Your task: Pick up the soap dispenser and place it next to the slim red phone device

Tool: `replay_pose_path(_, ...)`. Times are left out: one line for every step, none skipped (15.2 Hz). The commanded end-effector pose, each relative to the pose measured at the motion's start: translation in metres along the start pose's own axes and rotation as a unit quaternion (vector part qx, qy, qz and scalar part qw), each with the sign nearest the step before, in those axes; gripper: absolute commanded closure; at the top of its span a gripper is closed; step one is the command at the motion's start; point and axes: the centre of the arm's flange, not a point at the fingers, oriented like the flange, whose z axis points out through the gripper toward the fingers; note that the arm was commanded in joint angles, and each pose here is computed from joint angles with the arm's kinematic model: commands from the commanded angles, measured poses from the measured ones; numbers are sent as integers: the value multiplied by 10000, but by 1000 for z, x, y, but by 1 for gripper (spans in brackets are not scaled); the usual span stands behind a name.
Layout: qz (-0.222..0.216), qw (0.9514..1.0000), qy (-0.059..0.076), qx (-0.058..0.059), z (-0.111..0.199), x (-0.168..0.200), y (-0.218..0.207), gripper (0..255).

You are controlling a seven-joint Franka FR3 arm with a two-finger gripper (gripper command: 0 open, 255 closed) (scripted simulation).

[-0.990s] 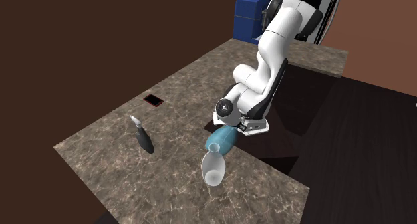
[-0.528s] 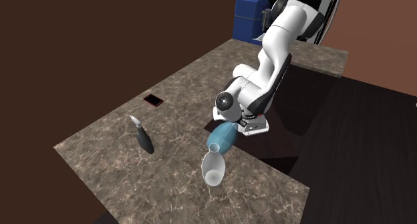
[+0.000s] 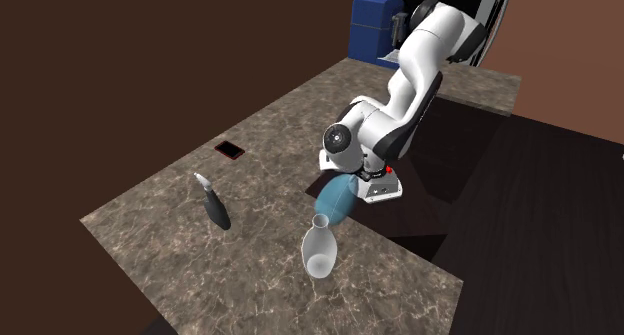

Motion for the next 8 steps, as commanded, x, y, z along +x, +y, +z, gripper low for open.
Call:
replay_pose_path(0, 10000, -2, 0, -10, -7, 2, 255)
replay_pose_path(0, 10000, -2, 0, -14, -10, 3, 255)
replay_pose_path(0, 10000, -2, 0, -18, -12, 4, 255)
replay_pose_path(0, 10000, -2, 0, -23, -15, 5, 255)
replay_pose_path(0, 10000, -2, 0, -27, -18, 6, 255)
replay_pose_path(0, 10000, -2, 0, -31, -21, 7, 255)
replay_pose_path(0, 10000, -2, 0, -36, -24, 7, 255)
replay_pose_path(0, 10000, -2, 0, -40, -27, 8, 255)
